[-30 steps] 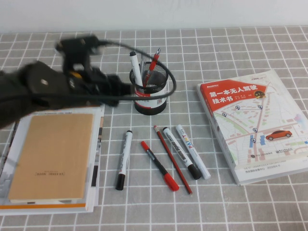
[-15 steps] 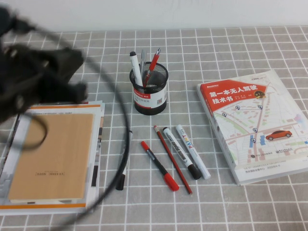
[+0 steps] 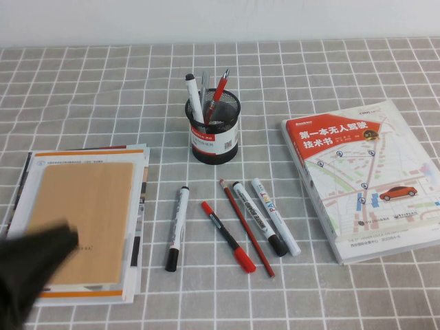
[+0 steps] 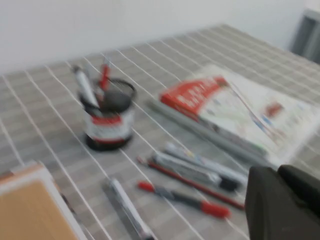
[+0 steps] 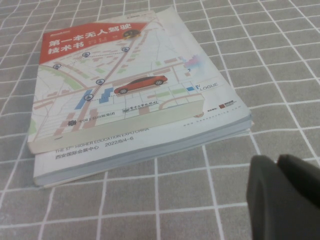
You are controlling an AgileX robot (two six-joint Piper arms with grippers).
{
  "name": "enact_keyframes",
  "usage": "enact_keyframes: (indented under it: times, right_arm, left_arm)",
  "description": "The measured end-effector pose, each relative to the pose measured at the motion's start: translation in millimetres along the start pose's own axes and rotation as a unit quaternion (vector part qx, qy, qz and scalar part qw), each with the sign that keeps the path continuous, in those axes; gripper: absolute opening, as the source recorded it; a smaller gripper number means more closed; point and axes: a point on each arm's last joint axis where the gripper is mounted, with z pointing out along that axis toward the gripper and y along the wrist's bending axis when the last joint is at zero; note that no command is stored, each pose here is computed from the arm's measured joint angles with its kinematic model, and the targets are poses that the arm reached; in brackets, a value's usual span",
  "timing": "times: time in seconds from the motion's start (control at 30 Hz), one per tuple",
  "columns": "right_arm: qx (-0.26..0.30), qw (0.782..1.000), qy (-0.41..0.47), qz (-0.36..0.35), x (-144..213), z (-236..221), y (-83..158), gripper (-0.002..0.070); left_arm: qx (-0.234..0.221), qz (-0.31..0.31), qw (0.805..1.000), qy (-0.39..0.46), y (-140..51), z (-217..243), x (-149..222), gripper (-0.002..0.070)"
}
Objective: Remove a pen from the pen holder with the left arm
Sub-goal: 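Take a marker out of the pen holder and lay it on the table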
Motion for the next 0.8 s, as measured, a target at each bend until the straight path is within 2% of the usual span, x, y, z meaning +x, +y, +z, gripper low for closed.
enact_keyframes:
  times: [0.13, 0.3, 0.43, 0.63, 0.8]
  right_arm:
    - [0.0, 1.0, 0.0, 0.0, 0.0, 0.0, 0.0, -0.0013]
    - [0.0, 1.0, 0.0, 0.0, 0.0, 0.0, 0.0, -0.0013]
    - [0.0, 1.0, 0.0, 0.0, 0.0, 0.0, 0.0, -0.0013]
    - [0.0, 1.0, 0.0, 0.0, 0.0, 0.0, 0.0, -0.0013]
    - [0.0, 1.0, 0.0, 0.0, 0.0, 0.0, 0.0, -0.0013]
  left_arm:
    - [0.042, 0.016, 0.998, 0.049, -12.4, -14.6, 19.7, 0.0]
    - [0.035, 0.053, 0.995, 0.079, -13.4, -24.5, 28.9, 0.0]
    - [0.003, 0.042, 0.994, 0.1, -7.9, -25.4, 32.7, 0.0]
    - [-0.067, -0.048, 0.991, 0.103, 3.4, -21.9, 46.5, 0.0]
    - [-0.117, -0.034, 0.992, 0.038, 10.9, -15.7, 78.9, 0.0]
